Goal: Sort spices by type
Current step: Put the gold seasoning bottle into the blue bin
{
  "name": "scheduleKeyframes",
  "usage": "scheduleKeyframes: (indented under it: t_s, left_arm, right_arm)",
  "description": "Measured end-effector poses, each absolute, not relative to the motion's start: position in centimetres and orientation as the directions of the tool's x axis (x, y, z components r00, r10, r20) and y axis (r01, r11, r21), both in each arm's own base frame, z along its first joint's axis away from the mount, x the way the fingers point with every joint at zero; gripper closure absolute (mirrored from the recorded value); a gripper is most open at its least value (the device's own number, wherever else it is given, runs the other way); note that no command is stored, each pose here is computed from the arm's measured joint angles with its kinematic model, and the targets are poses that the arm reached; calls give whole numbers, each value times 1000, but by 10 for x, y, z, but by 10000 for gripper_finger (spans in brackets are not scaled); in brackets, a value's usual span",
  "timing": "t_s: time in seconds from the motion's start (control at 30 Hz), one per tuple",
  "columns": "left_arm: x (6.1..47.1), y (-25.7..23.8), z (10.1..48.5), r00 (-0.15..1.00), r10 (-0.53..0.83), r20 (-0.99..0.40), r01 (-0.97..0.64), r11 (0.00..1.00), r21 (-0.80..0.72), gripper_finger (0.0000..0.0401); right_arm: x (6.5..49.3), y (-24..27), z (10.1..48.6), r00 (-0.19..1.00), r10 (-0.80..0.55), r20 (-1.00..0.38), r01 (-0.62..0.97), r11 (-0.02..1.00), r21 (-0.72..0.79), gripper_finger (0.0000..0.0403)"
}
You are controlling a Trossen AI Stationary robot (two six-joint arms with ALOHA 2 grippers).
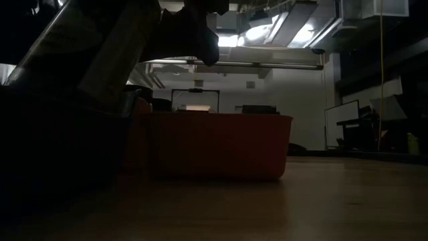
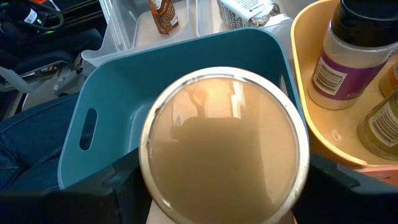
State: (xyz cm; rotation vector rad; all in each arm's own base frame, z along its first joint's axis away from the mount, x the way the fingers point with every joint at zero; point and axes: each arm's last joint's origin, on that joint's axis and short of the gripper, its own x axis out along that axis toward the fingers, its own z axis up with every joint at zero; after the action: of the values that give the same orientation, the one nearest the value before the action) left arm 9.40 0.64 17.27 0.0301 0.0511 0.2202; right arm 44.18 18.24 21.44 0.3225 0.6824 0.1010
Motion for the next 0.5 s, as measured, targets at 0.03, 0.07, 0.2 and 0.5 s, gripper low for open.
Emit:
scheduleKeyframes:
  t_s: [0.03,0.07,0.2,0.5]
  left_arm:
    - [94,6,173,975,219,-47,-218,975,35,132]
    - [94,6,173,975,219,-47,-218,975,36,132]
    - [94,6,173,975,219,-47,-217,975,37,132]
    - [94,6,173,974,219,-47,-218,975,37,132]
  right_arm:
    - [442,182,214,774,195,-603,14,946,325,113]
    - [442,182,214,775,192,-603,16,946,323,113]
    - [442,182,214,772,195,-605,14,947,322,113]
    - [443,178,214,777,158,-609,42,953,301,113]
